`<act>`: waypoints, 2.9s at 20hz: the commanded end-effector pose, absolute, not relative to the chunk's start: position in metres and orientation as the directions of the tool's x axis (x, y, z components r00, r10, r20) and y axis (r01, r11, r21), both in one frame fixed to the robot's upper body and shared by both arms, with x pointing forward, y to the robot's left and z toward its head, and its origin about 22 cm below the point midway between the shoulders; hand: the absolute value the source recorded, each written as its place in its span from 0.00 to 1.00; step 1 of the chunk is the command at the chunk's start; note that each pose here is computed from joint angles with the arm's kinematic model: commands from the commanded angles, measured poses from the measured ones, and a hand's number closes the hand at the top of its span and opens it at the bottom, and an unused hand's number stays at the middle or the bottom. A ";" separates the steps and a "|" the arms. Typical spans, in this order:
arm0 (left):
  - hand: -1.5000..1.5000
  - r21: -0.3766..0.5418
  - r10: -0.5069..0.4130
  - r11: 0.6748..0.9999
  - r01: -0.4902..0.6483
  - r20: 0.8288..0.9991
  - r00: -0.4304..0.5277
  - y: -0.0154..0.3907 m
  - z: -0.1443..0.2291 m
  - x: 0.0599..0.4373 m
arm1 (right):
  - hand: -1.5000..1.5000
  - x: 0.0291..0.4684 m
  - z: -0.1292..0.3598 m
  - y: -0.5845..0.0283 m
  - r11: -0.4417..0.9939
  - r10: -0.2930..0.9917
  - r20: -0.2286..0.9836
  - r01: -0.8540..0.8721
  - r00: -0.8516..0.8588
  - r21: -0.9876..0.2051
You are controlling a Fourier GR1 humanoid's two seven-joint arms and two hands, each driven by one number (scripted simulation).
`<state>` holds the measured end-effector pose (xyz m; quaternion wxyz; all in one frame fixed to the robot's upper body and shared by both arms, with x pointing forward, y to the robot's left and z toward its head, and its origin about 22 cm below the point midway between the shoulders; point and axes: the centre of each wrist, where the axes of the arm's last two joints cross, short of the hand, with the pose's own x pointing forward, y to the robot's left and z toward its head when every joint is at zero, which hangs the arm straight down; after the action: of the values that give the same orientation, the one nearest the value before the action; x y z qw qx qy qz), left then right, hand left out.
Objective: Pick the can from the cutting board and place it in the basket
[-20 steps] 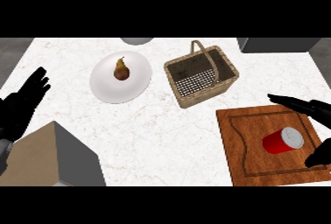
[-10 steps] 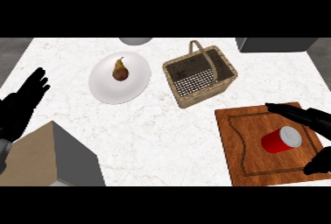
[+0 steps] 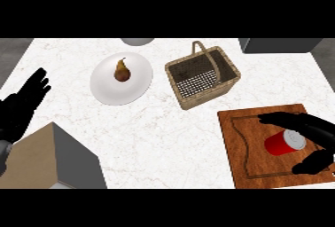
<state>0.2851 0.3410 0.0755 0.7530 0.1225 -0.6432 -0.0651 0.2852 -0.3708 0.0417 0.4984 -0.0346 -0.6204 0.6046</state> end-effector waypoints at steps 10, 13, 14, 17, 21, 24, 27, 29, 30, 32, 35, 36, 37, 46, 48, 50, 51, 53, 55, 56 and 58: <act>0.50 0.187 -0.178 0.982 -0.040 0.970 0.169 0.322 0.057 0.294 | 1.00 0.292 0.022 -0.343 0.127 0.640 0.474 -0.525 -0.605 -0.841; 0.50 0.180 -0.169 0.983 -0.047 0.970 0.177 0.321 0.048 0.286 | 1.00 0.306 0.015 -0.292 0.231 0.726 0.491 -0.502 -0.482 -0.833; 0.50 0.202 -0.190 0.978 -0.045 0.964 0.188 0.329 0.056 0.286 | 1.00 0.312 0.013 -0.286 0.321 0.764 0.520 -0.473 -0.383 -0.820; 0.50 0.237 -0.228 0.971 -0.029 0.958 0.173 0.337 0.068 0.287 | 1.00 0.319 0.013 -0.286 0.432 0.803 0.542 -0.385 -0.249 -0.816; 0.50 0.244 -0.239 0.970 -0.013 0.959 0.155 0.336 0.082 0.291 | 1.00 0.330 0.011 -0.259 0.529 0.812 0.576 -0.303 -0.089 -0.793; 0.50 0.227 -0.225 0.974 0.008 0.962 0.156 0.330 0.080 0.291 | 1.00 0.342 0.018 -0.222 0.628 0.768 0.640 -0.210 0.012 -0.749; 0.50 0.215 -0.216 0.976 0.025 0.965 0.146 0.324 0.084 0.294 | 1.00 0.353 0.034 -0.173 0.747 0.664 0.746 -0.080 0.053 -0.660; 0.50 0.211 -0.214 0.977 0.035 0.965 0.149 0.322 0.087 0.296 | 1.00 0.361 0.060 -0.142 0.798 0.601 0.799 0.033 0.030 -0.602; 0.50 0.195 -0.200 0.980 0.047 0.968 0.152 0.315 0.083 0.296 | 1.00 0.366 0.075 -0.135 0.801 0.592 0.806 0.092 0.014 -0.591; 0.50 0.191 -0.198 0.979 0.064 0.969 0.144 0.310 0.088 0.299 | 1.00 0.374 0.099 -0.123 0.785 0.598 0.801 0.202 -0.003 -0.585; 0.50 0.192 -0.202 0.978 0.081 0.969 0.142 0.306 0.089 0.300 | 1.00 0.383 0.126 -0.108 0.752 0.596 0.803 0.342 0.013 -0.564; 0.50 0.204 -0.214 0.975 0.084 0.967 0.140 0.307 0.091 0.300 | 1.00 0.387 0.138 -0.103 0.743 0.590 0.808 0.383 0.012 -0.548; 0.50 0.197 -0.207 0.977 0.083 0.969 0.137 0.306 0.092 0.302 | 1.00 0.389 0.146 -0.097 0.732 0.587 0.809 0.414 0.019 -0.541; 0.50 0.206 -0.218 0.974 0.092 0.965 0.145 0.298 0.092 0.305 | 1.00 0.413 0.211 -0.056 0.567 0.590 0.793 0.620 0.155 -0.543; 0.50 0.203 -0.215 0.974 0.097 0.966 0.146 0.295 0.091 0.305 | 1.00 0.416 0.233 -0.045 0.525 0.589 0.789 0.660 0.175 -0.537; 0.50 0.199 -0.212 0.975 0.102 0.968 0.137 0.289 0.092 0.307 | 1.00 0.418 0.247 -0.035 0.481 0.600 0.773 0.679 0.207 -0.555; 0.50 0.203 -0.217 0.974 0.103 0.966 0.139 0.291 0.092 0.307 | 1.00 0.418 0.258 -0.031 0.463 0.592 0.777 0.697 0.216 -0.547; 0.50 0.211 -0.222 0.973 0.091 0.964 0.147 0.292 0.088 0.306 | 1.00 0.419 0.279 -0.023 0.412 0.601 0.762 0.724 0.241 -0.554; 0.50 0.219 -0.229 0.972 0.085 0.962 0.149 0.292 0.088 0.305 | 1.00 0.421 0.288 -0.017 0.360 0.603 0.747 0.741 0.279 -0.567; 0.50 0.201 -0.211 0.976 0.087 0.968 0.137 0.288 0.093 0.309 | 1.00 0.420 0.291 -0.012 0.341 0.609 0.740 0.748 0.286 -0.570; 0.50 0.213 -0.224 0.974 0.080 0.962 0.157 0.290 0.080 0.304 | 1.00 0.424 0.313 -0.018 0.271 0.606 0.722 0.768 0.333 -0.581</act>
<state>0.3071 0.2983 0.1004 0.7488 0.0659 -0.6493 -0.1159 0.4239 -0.0278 0.2825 0.5345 -0.5680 -0.6259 -0.0074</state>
